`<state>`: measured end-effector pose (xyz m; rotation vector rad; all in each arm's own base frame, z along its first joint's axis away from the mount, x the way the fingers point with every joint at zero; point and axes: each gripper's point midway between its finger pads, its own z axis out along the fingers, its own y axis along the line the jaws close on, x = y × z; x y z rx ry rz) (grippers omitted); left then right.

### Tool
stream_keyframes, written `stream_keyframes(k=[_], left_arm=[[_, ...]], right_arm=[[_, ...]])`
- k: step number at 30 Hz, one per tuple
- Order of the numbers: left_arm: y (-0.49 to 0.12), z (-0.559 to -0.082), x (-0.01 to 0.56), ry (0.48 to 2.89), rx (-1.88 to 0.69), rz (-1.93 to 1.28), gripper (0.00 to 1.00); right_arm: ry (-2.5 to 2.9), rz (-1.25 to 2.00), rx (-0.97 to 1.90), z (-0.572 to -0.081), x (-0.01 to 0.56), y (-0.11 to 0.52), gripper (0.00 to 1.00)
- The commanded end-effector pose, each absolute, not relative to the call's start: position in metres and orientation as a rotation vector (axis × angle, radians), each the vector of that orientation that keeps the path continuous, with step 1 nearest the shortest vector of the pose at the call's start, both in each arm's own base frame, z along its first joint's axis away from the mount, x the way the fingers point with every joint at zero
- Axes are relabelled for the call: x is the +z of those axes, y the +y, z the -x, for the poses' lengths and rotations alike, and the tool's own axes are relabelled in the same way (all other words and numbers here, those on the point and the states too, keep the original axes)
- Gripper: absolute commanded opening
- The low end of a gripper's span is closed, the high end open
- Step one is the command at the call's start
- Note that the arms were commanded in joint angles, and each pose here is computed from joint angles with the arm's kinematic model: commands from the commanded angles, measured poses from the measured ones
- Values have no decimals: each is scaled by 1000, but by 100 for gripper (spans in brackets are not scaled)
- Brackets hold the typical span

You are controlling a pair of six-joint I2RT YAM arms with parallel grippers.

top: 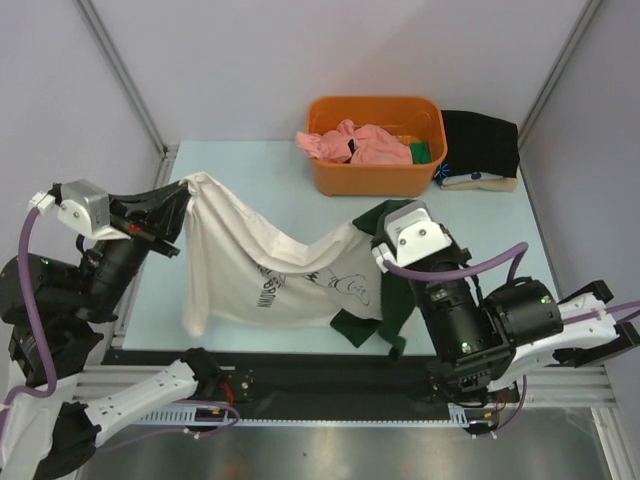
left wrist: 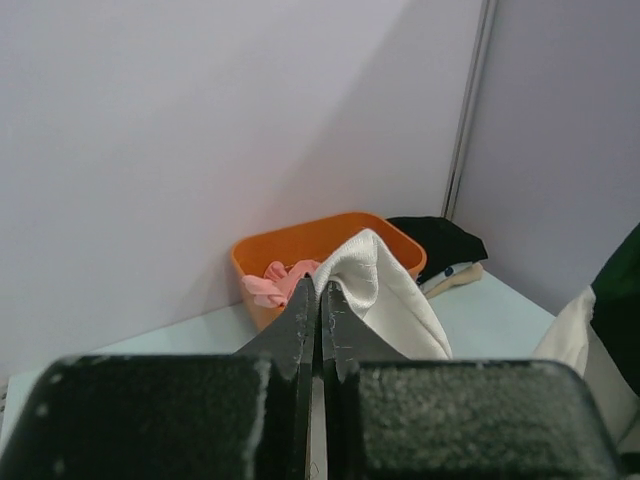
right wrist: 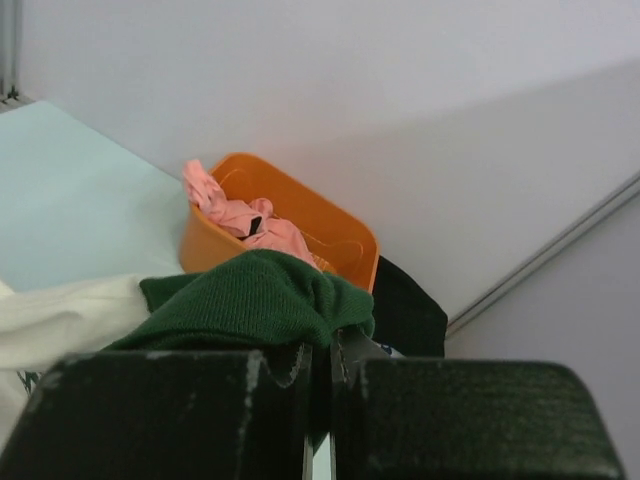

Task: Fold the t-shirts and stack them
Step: Flatten the tshirt out

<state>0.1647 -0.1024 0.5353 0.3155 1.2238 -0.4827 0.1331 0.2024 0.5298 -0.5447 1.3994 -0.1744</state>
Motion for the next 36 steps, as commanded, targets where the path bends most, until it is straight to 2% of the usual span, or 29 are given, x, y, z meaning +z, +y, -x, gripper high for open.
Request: stream_keyframes(k=[1, 4, 5, 6, 7, 8, 10, 13, 15, 16, 18, 19, 20, 21, 22, 23, 24, 25, 28, 29, 30, 31, 32, 33, 34, 35, 36], left_arm=[[-104, -175, 533, 1276, -459, -295, 0], [-113, -208, 516, 1379, -357, -252, 0], [-117, -215, 512, 1399, -347, -247, 1], [-122, -221, 509, 1416, -352, -232, 0], [-128, -229, 503, 1435, -338, -227, 0], [-130, -235, 499, 1446, -324, -221, 0], [-133, -247, 492, 1472, -320, -184, 0], [-137, -276, 469, 1533, -296, -153, 0], [-134, -300, 447, 1590, -289, -128, 0], [-120, -314, 436, 1620, -252, -87, 0], [-123, -343, 395, 1726, -263, -73, 0], [-104, -360, 380, 1772, -236, -17, 0], [-105, -384, 345, 1868, -242, 4, 0], [-100, -398, 332, 1904, -239, 26, 0], [-84, -417, 313, 1951, -214, 75, 0], [-81, -433, 300, 1985, -219, 99, 1], [-86, -465, 270, 2090, -238, 97, 2], [-80, -480, 258, 2149, -248, 116, 20], [-87, -502, 252, 2307, -262, 135, 65], [-88, -494, 246, 2332, -273, 152, 71], [-91, -495, 250, 2288, -292, 148, 85], [-89, -480, 280, 2205, -309, 153, 100], [-89, -472, 279, 2191, -325, 172, 100], [-87, -461, 257, 2222, -318, 185, 100], [-82, -445, 273, 2177, -311, 196, 100], [-80, -436, 268, 2181, -308, 212, 100], [-78, -423, 243, 2220, -300, 221, 100]], right_arm=[[1495, 360, -92, -148, 539, 178, 0], [1459, 131, 22, -168, 558, 160, 0], [1433, 318, -190, -182, 559, 153, 0], [1431, 327, -139, -192, 559, 146, 0], [1431, 287, 165, -205, 557, 176, 0], [1514, 235, -22, -245, 538, 129, 0], [1634, 334, 33, -285, 496, 145, 0], [1814, 284, -23, -337, 428, 127, 0], [1886, 163, -7, -370, 393, 97, 0], [1934, 169, 102, -384, 373, 100, 0], [2000, -4, 215, -412, 345, 64, 0], [2073, -58, 234, -432, 315, 54, 0], [2093, -128, 252, -444, 305, 44, 0], [2089, -158, 268, -458, 304, 34, 4], [2139, -198, 270, -480, 278, 21, 14], [2156, -210, 278, -493, 268, 17, 33], [2157, -214, 257, -507, 268, 13, 42], [2211, -224, 236, -523, 259, 11, 51], [2252, -221, 142, -520, 273, 11, 54], [2227, -221, 119, -509, 286, 9, 56], [2212, -195, 122, -499, 292, 20, 57], [2178, -188, 135, -495, 295, 23, 59], [2262, -185, 160, -476, 257, 32, 60], [2227, -173, 216, -452, 270, 40, 60], [2212, -191, 262, -445, 266, 47, 60], [2303, -206, 289, -419, 223, 53, 60], [2275, -211, 337, -402, 229, 58, 60]])
